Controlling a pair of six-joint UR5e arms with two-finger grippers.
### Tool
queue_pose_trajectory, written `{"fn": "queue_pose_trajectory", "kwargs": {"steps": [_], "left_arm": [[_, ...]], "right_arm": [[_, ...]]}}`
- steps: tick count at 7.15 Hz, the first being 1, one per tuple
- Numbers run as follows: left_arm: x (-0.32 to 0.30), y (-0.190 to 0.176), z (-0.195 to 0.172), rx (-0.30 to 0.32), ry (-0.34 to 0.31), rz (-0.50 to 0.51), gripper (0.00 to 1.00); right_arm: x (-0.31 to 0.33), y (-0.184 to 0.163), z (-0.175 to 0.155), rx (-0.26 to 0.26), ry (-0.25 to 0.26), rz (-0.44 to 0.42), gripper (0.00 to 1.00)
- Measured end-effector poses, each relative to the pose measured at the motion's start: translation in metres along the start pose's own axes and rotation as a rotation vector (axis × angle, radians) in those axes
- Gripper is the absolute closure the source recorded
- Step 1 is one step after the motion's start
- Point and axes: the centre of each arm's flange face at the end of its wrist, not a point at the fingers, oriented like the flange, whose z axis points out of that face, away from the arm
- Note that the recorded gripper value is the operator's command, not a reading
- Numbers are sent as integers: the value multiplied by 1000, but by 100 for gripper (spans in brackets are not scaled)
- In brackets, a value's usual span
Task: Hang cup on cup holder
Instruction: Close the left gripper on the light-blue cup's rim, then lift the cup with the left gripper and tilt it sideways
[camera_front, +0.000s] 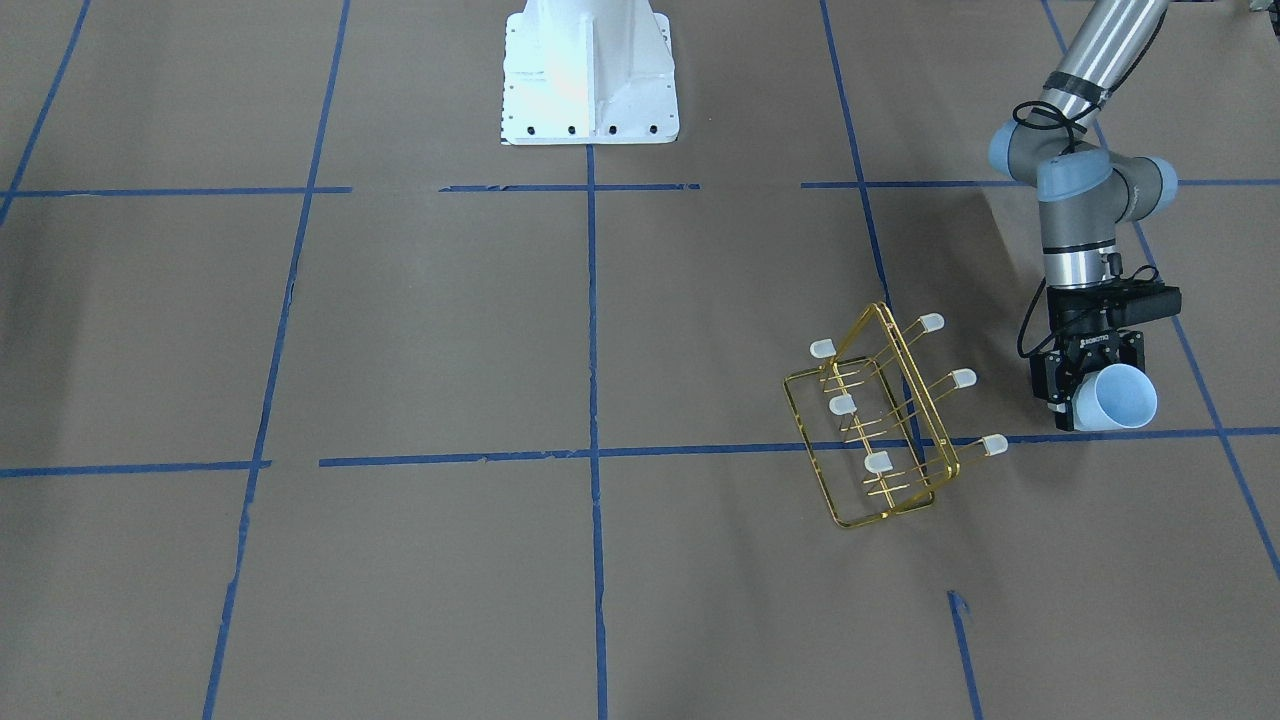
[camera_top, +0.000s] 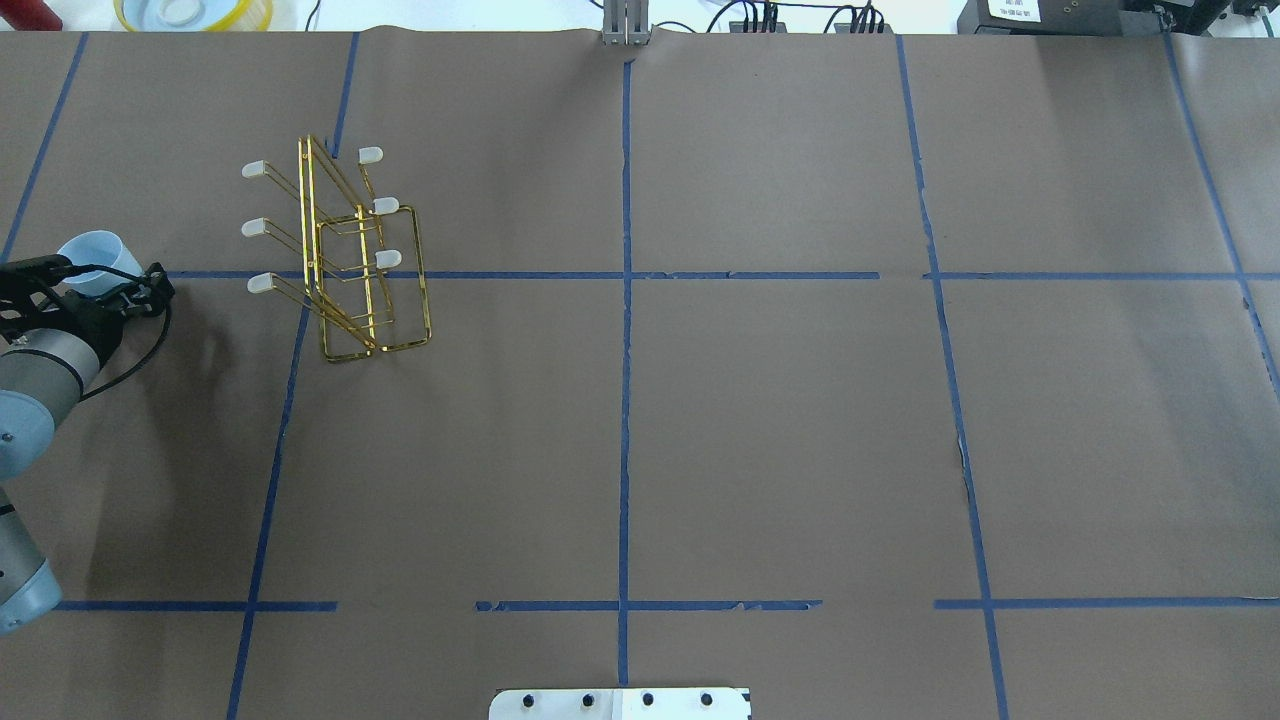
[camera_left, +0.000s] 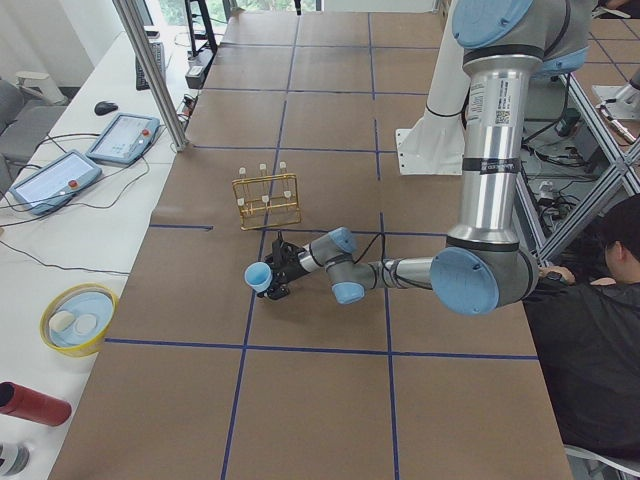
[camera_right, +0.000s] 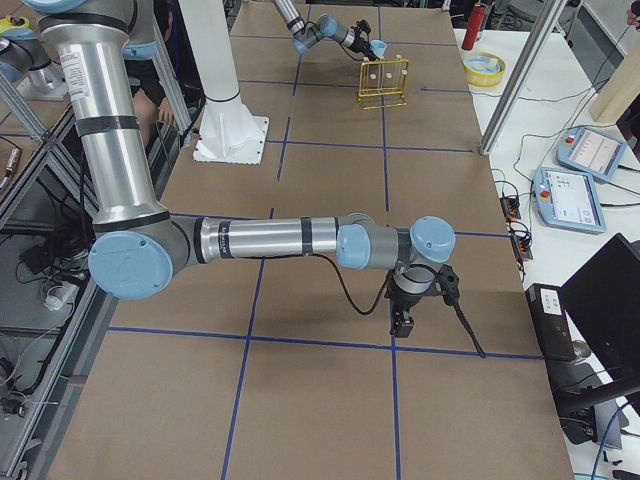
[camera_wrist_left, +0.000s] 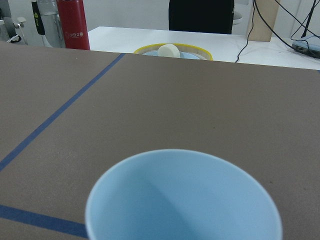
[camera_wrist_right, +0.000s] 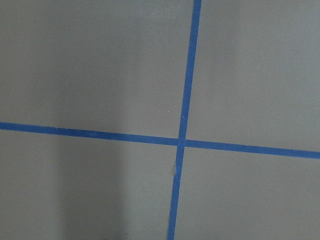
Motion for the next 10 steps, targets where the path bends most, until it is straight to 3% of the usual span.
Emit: {"fn": "queue_pose_trajectory", "kwargs": {"steps": [3, 5, 7, 10], "left_arm": [[-1, 1, 0, -2, -1, 2, 28], [0, 2, -1, -6, 1, 3, 50], [5, -3, -8, -3, 13, 4, 63], [12, -41, -51, 29, 59, 30, 61]], "right_arm": [[0, 0, 0, 0, 0, 0, 0], [0, 0, 0, 0, 0, 0, 0], [0, 0, 0, 0, 0, 0, 0], [0, 0, 0, -1, 0, -1, 0]]}}
